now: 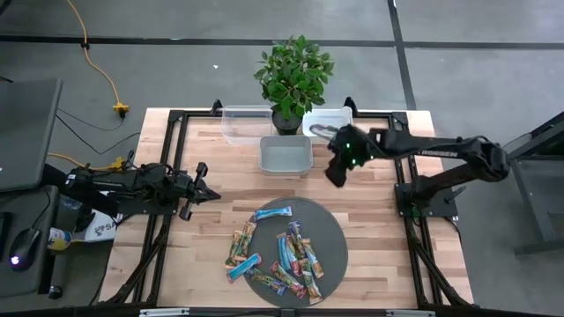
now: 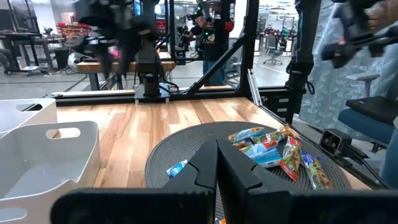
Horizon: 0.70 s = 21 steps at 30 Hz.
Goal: Pick and place Granola Bars by type
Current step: Put the orange granola bar into the gray bin
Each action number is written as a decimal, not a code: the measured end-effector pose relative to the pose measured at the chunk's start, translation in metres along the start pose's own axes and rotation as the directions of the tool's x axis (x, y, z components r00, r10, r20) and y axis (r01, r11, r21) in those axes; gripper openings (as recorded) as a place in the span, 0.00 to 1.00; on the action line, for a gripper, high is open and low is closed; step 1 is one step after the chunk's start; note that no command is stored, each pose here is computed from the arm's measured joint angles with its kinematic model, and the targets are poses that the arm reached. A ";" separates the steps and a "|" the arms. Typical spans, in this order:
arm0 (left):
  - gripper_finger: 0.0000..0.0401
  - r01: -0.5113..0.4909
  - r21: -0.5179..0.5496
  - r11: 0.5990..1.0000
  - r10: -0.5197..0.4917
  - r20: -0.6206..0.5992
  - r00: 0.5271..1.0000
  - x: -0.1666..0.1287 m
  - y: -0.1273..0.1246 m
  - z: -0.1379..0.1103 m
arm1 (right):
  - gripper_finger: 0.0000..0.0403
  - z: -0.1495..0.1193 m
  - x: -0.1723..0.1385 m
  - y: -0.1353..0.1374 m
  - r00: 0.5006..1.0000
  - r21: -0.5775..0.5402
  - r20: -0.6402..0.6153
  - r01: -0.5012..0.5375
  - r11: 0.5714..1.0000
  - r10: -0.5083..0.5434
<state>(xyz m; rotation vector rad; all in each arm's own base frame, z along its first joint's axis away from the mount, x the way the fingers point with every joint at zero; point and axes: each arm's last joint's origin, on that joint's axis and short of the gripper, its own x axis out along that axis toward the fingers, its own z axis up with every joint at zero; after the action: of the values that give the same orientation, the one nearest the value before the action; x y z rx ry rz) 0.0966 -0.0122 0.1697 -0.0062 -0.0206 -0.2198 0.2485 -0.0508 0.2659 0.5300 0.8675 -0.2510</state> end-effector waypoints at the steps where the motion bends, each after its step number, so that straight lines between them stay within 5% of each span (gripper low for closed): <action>1: 0.00 0.000 0.000 1.000 0.000 0.000 1.000 0.000 0.000 0.000 | 0.46 -0.002 0.001 0.009 0.999 -0.010 -0.002 -0.032 0.999 0.032; 12: 0.00 0.001 0.000 1.000 -0.001 0.000 1.000 0.000 0.000 0.000 | 0.46 -0.045 0.000 0.092 0.974 -0.125 -0.037 -0.228 0.966 0.225; 21: 0.00 0.002 0.000 1.000 -0.002 0.000 1.000 0.000 0.000 0.000 | 0.46 -0.084 -0.004 0.135 0.979 0.044 0.019 -0.204 0.978 0.203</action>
<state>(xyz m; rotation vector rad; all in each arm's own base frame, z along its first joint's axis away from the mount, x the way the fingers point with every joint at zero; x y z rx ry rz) 0.0966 -0.0122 0.1695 -0.0063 -0.0201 -0.2217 0.2472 0.1084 0.2705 0.6547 0.7880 -0.0877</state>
